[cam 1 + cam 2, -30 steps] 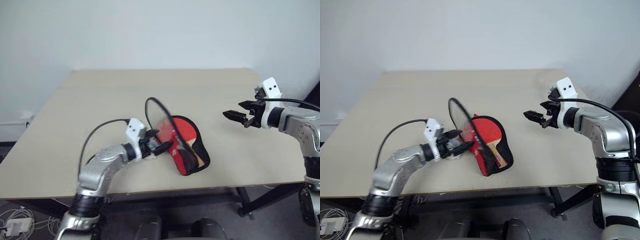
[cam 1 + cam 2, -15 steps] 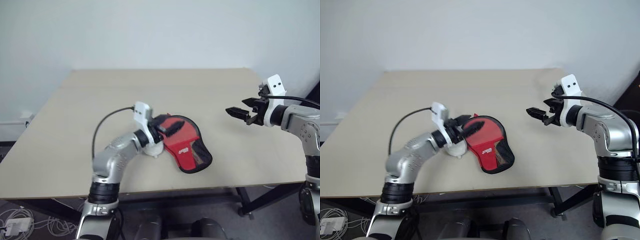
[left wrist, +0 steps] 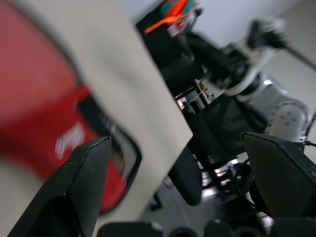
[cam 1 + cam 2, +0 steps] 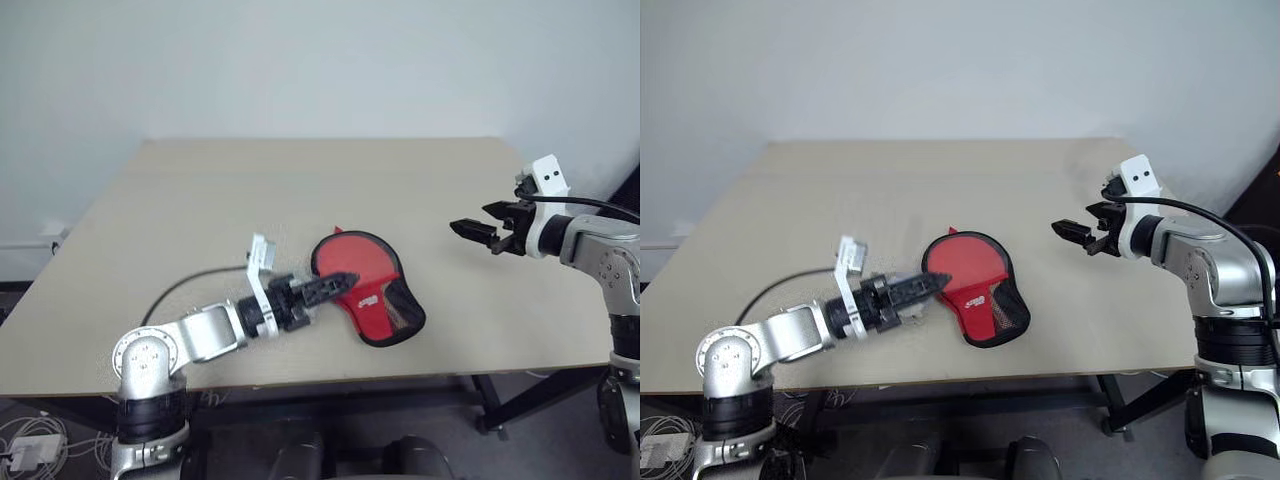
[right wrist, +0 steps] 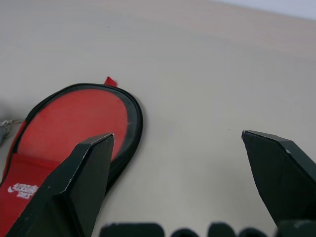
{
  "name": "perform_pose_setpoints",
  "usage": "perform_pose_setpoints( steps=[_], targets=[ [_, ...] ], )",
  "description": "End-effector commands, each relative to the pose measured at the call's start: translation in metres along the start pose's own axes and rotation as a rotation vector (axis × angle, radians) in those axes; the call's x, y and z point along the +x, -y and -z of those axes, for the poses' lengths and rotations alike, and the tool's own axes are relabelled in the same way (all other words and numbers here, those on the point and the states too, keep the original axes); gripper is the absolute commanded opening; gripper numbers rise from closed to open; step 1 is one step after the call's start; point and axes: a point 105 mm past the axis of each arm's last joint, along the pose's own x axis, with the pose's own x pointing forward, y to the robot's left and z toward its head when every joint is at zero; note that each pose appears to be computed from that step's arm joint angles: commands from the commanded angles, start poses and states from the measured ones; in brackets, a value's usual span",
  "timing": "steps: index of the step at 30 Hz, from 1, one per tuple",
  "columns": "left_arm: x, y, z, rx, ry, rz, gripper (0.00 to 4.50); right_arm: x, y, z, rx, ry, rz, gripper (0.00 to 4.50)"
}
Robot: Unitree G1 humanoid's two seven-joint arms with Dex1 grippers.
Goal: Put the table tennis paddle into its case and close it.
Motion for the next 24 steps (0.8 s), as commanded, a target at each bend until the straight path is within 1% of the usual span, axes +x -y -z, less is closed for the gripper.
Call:
perform_pose_setpoints(
  steps=[1, 7, 14, 19, 24],
  targets=[
    [0.007, 0.008, 0.006, -0.076, -0.001, 0.018, 4.48, -0.004, -0.004, -0.013, -0.028, 0.048, -0.005, 4.50],
    [0.021, -0.016, 0.025, -0.159, -0.039, -0.111, 4.48, -0.005, -0.008, -0.013, -0.021, 0.051, -0.011, 4.50],
    [0.024, -0.036, 0.043, -0.197, -0.087, -0.172, 4.48, -0.006, -0.010, -0.013, -0.016, 0.051, -0.010, 4.50],
    [0.030, -0.044, 0.043, -0.229, -0.080, -0.166, 4.48, -0.005, -0.012, -0.013, -0.012, 0.050, -0.012, 4.50],
    [0.046, -0.043, 0.042, -0.243, -0.078, -0.115, 4.48, -0.003, -0.018, -0.015, -0.011, 0.055, -0.027, 4.50]
  ],
)
